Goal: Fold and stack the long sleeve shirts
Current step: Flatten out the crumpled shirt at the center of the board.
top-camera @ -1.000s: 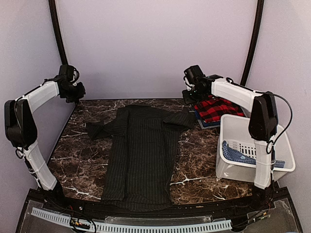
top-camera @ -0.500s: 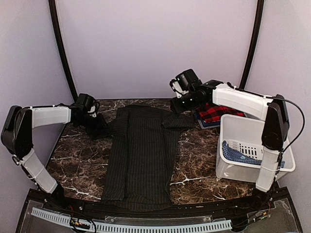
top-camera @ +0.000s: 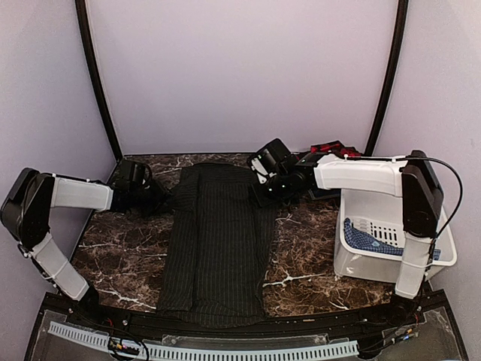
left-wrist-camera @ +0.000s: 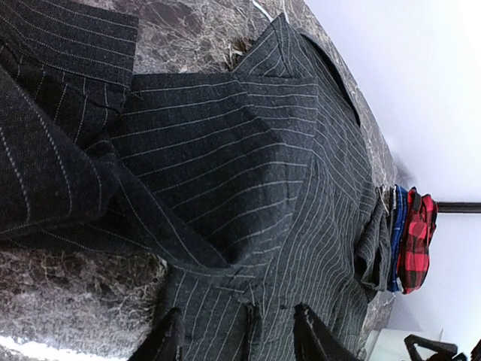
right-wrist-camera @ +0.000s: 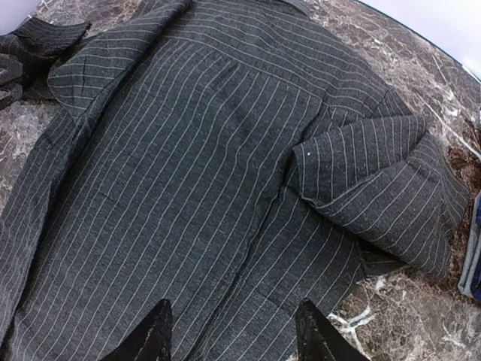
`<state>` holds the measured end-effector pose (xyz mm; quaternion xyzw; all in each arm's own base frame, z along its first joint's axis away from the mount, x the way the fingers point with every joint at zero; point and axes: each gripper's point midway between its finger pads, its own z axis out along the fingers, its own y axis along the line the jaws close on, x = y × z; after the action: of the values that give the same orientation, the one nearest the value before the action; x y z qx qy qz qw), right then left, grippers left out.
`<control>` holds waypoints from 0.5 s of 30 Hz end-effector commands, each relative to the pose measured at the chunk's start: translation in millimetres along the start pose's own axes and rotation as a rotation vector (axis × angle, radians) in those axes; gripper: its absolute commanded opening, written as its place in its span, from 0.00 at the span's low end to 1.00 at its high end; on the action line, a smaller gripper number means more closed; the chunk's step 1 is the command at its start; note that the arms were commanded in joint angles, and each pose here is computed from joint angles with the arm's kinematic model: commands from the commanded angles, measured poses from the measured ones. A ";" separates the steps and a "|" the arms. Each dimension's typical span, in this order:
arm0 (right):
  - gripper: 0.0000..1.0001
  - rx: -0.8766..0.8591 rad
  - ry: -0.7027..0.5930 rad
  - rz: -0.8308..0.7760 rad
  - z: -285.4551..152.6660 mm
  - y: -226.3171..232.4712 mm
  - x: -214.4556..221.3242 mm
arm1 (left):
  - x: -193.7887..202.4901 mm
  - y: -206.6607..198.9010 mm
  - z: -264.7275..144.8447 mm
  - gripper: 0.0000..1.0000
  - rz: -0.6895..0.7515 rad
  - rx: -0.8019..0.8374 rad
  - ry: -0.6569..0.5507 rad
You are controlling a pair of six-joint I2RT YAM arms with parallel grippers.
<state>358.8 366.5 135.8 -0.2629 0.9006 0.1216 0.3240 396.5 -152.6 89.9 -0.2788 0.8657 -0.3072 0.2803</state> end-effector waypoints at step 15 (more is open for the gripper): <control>0.54 -0.047 0.073 0.045 26.6 7.6 48.7 | -25.7 21.1 36.9 0.49 -0.150 -0.118 -0.111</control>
<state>340.2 357.8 94.9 -0.2564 0.9147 0.1296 0.2842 422.3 -140.1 59.7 -0.3661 0.8438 -0.2759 0.2791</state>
